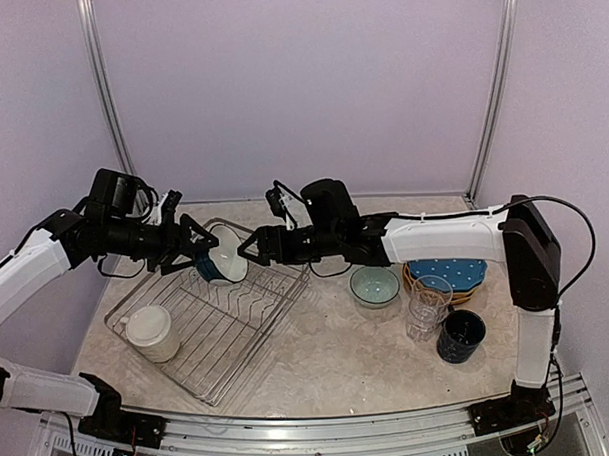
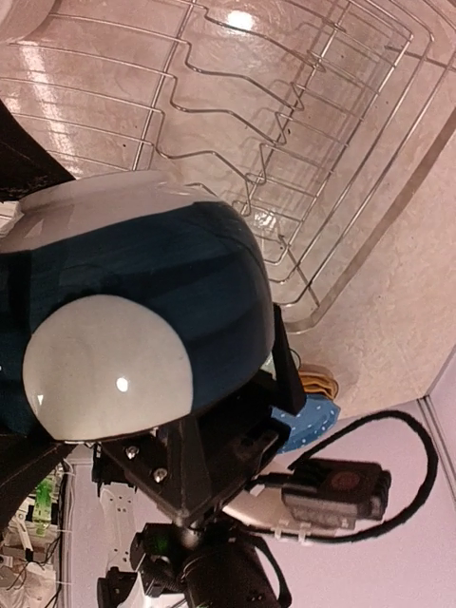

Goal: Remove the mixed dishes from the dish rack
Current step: Pass from the left arm to the right

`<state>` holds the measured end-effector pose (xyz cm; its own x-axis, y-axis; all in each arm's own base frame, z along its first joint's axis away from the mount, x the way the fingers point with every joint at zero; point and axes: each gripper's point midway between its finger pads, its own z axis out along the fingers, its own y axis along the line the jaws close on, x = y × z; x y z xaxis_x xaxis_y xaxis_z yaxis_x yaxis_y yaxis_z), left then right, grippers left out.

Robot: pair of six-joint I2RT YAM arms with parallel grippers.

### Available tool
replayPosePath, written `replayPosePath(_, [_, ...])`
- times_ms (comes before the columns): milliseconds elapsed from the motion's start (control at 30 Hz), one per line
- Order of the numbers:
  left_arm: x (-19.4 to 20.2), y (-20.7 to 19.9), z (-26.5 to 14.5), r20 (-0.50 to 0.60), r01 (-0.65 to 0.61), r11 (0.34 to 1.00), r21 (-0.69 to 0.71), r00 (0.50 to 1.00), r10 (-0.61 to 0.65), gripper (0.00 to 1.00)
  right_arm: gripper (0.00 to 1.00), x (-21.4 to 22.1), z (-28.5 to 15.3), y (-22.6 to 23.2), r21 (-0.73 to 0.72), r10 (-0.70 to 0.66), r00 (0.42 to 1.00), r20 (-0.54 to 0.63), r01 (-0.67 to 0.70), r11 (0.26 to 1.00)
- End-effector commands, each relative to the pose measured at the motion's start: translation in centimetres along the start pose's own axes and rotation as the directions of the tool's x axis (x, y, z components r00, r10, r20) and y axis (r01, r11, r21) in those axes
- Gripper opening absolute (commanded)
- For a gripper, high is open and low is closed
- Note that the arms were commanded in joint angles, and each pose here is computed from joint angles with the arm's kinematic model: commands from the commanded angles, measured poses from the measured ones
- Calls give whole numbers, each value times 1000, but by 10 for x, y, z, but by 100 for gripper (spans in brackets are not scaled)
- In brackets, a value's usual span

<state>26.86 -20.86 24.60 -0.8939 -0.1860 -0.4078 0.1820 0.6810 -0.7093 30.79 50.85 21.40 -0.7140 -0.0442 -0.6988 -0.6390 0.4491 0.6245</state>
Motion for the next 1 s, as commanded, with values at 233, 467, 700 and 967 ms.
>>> replayPosePath(233, [-12, -55, -7, 41, -117, 949, 291, 993, 109, 38, 64, -5, 24, 5, -108, 91, 996, -16, -92, 990])
replayPosePath(467, [-9, -64, -2, 13, -104, 926, 364, 994, 106, 36, 20, -13, 15, 4, -79, 75, 997, 31, -72, 994])
replayPosePath(700, [-8, -60, -1, 9, -89, 928, 362, 996, 92, 37, 0, -31, -10, 8, -42, 29, 994, 103, -24, 999])
replayPosePath(967, [-11, -60, -1, 10, -83, 932, 353, 996, 85, 37, 0, -33, -15, 3, -45, 34, 991, 129, -29, 999])
